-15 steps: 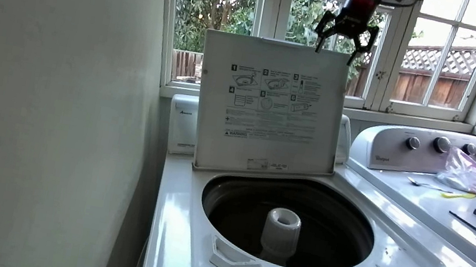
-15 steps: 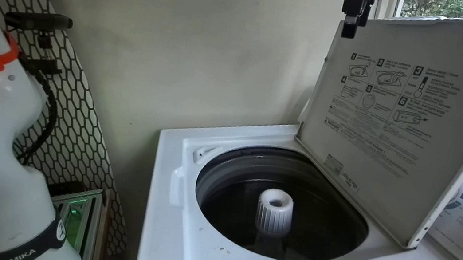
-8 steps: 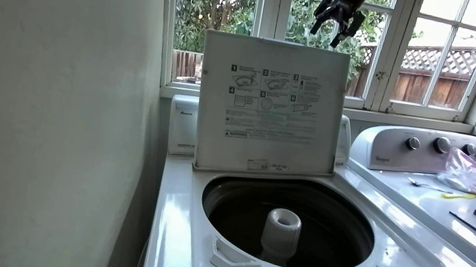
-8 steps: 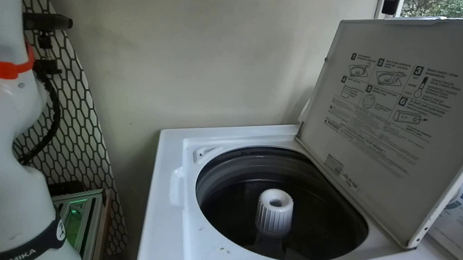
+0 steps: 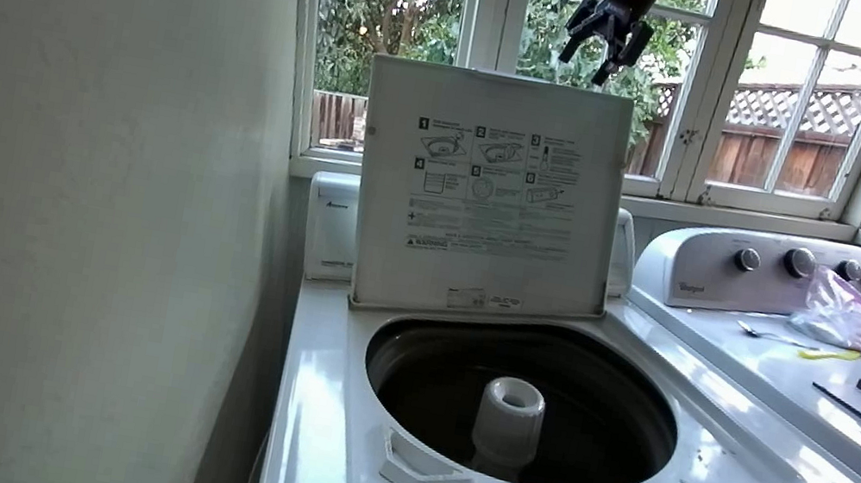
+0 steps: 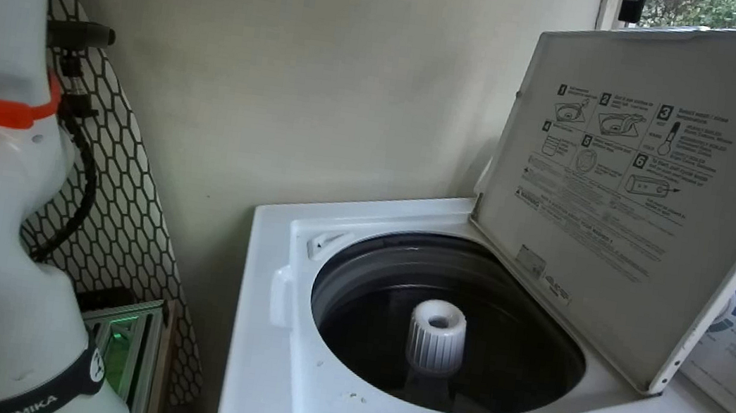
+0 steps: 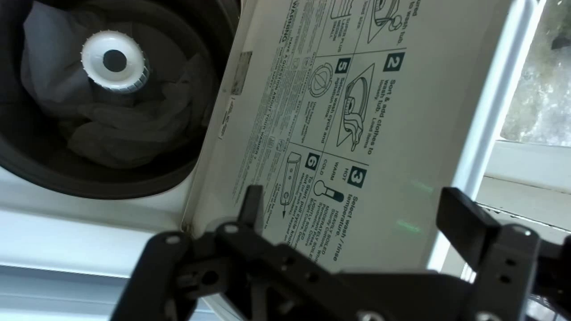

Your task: Close the lid of the dryer

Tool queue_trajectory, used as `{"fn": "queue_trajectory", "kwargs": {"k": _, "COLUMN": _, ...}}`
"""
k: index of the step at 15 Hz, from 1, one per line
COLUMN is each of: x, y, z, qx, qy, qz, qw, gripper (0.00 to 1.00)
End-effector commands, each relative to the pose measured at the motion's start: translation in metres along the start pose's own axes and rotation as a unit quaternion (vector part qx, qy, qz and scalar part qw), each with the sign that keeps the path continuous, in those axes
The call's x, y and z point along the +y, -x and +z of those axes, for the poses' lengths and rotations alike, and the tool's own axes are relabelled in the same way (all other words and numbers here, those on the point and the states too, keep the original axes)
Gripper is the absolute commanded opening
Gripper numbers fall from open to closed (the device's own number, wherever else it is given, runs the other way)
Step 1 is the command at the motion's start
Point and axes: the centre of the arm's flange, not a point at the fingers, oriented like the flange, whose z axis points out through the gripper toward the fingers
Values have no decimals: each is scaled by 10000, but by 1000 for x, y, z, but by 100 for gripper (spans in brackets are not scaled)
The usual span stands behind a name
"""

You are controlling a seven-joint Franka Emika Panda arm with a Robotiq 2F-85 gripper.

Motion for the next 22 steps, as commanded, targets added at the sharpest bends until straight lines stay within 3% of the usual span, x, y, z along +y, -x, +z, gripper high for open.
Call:
{"fn": "queue_trajectory", "kwargs": {"k": 1, "x": 0, "y": 0, "z": 0, "qx": 0, "qy": 0, "qz": -1, "qw": 10000, "gripper": 100}}
{"fn": "queue_trajectory", "kwargs": {"k": 8, "x": -14, "y": -8, "z": 4, "qx": 273, "qy": -15, "qz": 346, "qw": 9990, "gripper": 100}}
{"fn": "queue_trajectory", "kwargs": {"k": 13, "x": -31, "y": 7, "z": 27, "qx": 473, "qy": -19, "qz": 709, "qw": 9964, "gripper": 100}}
{"fn": "queue_trajectory", "kwargs": {"k": 18, "x": -49, "y": 7, "z": 41, "qx": 826, "qy": -550, "qz": 893, "qw": 9910, "gripper": 100}}
{"fn": "queue_trajectory", "kwargs": {"k": 22, "x": -53, "y": 3, "z": 52, "qx": 944, "qy": -491, "qz": 825, "qw": 9909, "gripper": 100}}
